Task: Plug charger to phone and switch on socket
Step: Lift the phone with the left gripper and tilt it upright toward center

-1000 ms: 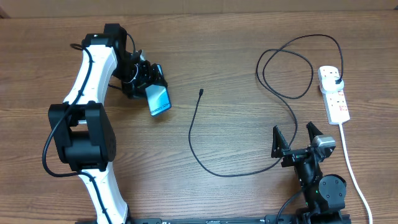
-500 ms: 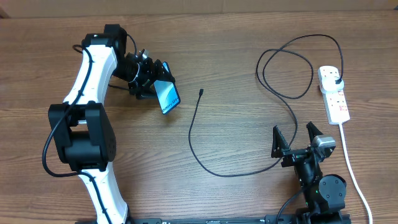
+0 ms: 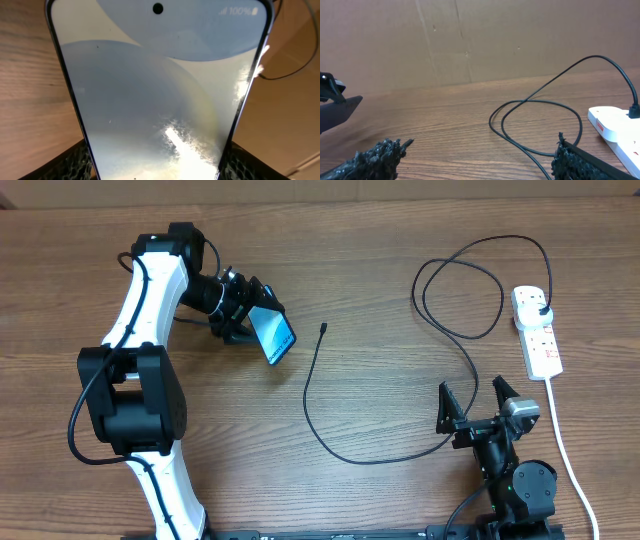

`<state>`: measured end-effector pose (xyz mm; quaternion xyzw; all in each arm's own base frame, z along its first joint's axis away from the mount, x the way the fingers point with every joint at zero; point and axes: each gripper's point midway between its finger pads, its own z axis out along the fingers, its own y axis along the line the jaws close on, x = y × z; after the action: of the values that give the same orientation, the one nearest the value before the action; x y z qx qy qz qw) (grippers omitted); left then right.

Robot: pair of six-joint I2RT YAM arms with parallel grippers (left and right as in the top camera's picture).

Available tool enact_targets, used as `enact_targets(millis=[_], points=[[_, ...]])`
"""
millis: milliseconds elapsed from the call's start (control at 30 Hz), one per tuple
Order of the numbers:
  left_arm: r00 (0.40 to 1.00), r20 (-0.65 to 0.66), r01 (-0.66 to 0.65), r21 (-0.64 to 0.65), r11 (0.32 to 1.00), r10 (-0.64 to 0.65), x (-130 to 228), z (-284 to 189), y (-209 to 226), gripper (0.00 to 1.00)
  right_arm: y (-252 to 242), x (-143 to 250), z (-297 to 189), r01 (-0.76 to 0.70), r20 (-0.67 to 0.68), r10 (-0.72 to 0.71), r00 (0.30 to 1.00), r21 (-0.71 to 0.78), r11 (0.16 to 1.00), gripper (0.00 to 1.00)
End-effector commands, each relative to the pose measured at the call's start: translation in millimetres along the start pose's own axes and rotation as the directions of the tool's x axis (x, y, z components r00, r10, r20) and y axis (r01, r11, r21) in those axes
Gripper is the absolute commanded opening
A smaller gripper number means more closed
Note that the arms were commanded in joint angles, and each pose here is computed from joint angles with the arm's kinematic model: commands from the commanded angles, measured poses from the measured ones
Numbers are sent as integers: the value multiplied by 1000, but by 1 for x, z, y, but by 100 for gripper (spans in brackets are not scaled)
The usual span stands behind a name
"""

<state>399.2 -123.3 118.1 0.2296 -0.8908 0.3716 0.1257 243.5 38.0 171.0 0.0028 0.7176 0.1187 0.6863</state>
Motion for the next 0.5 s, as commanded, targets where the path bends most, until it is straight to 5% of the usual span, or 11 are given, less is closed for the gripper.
enact_targets(millis=[0, 467], points=[[989, -49, 143, 111, 983, -139, 7, -9, -26, 54, -1, 2, 0, -2, 5, 2, 1000, 2, 1000, 100], [931, -245, 333, 268, 904, -271, 27, -20, -62, 50, -1, 2, 0, -2, 5, 2, 1000, 2, 1000, 100]])
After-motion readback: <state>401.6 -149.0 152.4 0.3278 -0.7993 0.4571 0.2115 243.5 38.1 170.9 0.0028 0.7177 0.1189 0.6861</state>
